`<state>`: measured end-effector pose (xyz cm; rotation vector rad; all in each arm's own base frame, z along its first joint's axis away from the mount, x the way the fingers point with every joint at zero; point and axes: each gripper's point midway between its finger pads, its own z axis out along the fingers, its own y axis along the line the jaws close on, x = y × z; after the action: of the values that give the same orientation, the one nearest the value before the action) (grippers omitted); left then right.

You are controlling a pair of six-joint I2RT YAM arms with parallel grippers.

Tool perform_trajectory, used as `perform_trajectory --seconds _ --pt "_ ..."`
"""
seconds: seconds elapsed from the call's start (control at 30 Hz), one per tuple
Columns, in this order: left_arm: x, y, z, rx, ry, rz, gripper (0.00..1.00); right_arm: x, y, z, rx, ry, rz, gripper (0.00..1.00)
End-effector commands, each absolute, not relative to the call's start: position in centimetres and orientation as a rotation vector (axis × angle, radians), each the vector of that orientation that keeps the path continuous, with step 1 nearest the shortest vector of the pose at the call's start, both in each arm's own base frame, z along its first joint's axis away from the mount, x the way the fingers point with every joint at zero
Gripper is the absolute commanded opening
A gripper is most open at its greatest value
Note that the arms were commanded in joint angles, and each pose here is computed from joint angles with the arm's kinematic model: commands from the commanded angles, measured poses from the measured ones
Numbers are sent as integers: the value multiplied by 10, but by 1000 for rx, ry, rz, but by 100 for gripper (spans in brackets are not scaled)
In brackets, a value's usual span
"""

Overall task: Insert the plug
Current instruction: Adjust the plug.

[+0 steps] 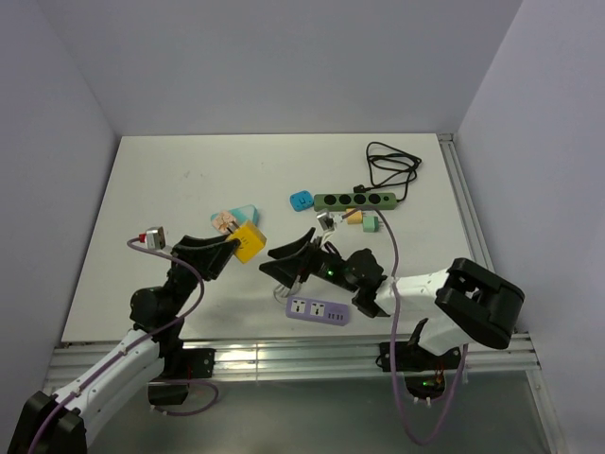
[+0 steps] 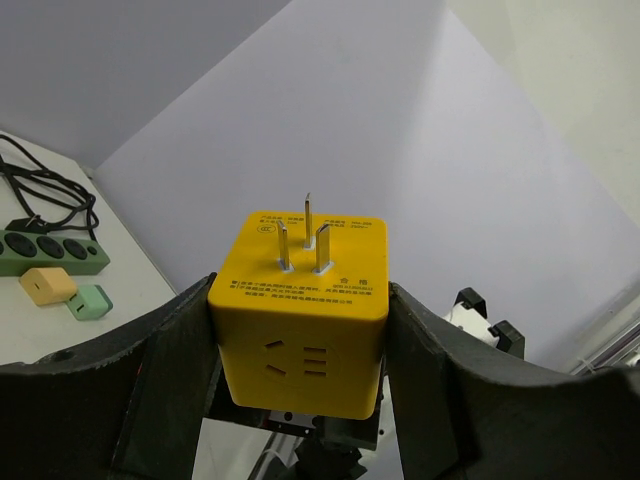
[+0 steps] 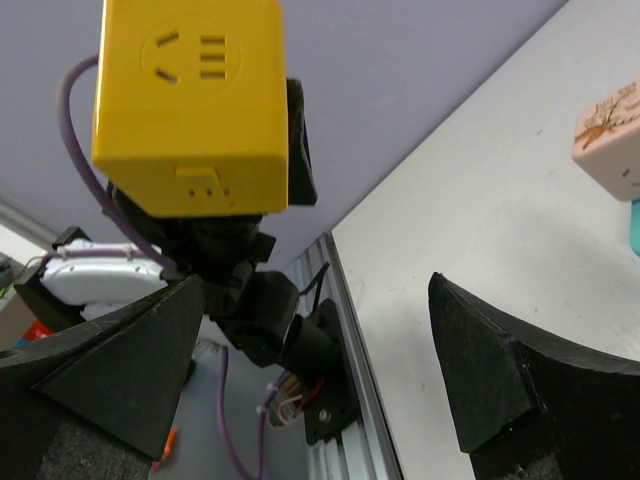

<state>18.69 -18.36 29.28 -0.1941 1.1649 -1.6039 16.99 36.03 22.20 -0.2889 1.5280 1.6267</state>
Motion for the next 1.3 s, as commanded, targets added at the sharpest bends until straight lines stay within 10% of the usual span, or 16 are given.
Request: perform_trajectory --seconds 0.0,1.27 --pt "185 -182 235 -255 1272 -1587 0 168 357 299 -258 1195 1727 100" --pt "190 -190 240 -202 1317 -1556 0 174 395 288 -367 1306 1727 80"
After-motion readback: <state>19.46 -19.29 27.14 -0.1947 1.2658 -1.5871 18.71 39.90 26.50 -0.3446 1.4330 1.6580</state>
